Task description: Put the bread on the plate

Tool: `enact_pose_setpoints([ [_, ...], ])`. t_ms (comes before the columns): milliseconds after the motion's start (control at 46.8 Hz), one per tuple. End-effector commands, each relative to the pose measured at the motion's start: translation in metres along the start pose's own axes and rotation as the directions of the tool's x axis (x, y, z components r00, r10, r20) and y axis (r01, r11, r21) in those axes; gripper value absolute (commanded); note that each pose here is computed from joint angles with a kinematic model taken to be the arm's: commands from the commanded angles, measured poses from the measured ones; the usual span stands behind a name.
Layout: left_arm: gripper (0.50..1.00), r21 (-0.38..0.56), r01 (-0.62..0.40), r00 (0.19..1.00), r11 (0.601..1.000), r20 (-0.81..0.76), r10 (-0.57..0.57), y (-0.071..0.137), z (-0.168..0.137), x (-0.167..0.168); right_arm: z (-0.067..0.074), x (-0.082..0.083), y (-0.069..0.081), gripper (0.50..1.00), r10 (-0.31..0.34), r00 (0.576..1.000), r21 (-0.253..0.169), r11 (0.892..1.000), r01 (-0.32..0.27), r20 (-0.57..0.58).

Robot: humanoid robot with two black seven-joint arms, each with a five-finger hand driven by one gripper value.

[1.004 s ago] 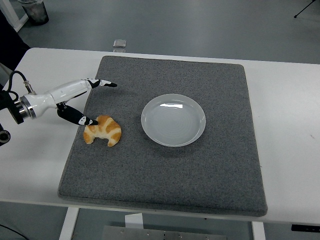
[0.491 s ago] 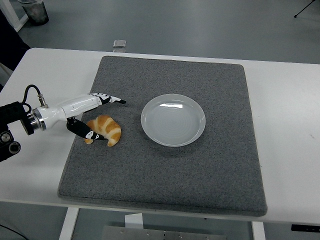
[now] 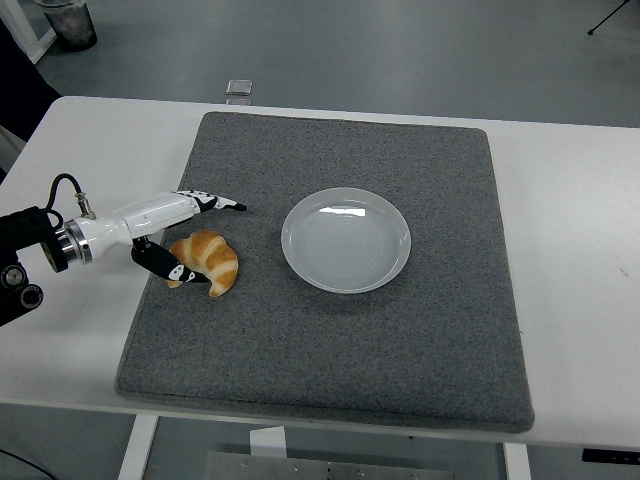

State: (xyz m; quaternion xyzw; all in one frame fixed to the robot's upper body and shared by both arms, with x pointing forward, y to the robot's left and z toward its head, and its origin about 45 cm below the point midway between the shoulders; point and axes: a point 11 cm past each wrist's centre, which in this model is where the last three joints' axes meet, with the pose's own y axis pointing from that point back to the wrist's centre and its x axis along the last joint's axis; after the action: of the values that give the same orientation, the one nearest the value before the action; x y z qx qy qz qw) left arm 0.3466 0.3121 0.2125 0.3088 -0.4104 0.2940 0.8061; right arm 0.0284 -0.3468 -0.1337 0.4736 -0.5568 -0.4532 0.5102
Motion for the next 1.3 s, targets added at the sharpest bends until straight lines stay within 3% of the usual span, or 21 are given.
enact_pose_setpoints([
  [0,0.986,-0.001,0.011,1.000,1.000,-0.002,-0.011,0.0003,0.0000,-0.0038,-0.0001,0.0004,0.0000,0.954,0.000,1.000,0.000,1.000,0.000,0.001],
  [363,0.971,0.001,0.018,1.000,1.000,-0.002,-0.018,0.0003,-0.0002,-0.0058,0.0000,0.0000,0.0000,0.952,0.000,1.000,0.000,1.000,0.000,-0.001],
  [705,0.827,0.003,0.031,1.000,1.000,-0.004,-0.031,0.0012,-0.0013,-0.0103,0.0000,0.0000,0.0000,0.952,0.000,1.000,0.000,1.000,0.000,-0.001],
  [983,0.821,0.002,0.032,0.999,0.999,-0.006,-0.032,0.0017,-0.0012,-0.0106,0.0000,0.0000,0.0000,0.952,0.000,1.000,0.000,1.000,0.000,0.001],
  [1282,0.746,0.005,0.033,0.999,0.999,-0.008,-0.033,0.0024,-0.0017,-0.0114,0.0000,0.0000,0.0000,0.952,0.000,1.000,0.000,1.000,0.000,-0.001],
])
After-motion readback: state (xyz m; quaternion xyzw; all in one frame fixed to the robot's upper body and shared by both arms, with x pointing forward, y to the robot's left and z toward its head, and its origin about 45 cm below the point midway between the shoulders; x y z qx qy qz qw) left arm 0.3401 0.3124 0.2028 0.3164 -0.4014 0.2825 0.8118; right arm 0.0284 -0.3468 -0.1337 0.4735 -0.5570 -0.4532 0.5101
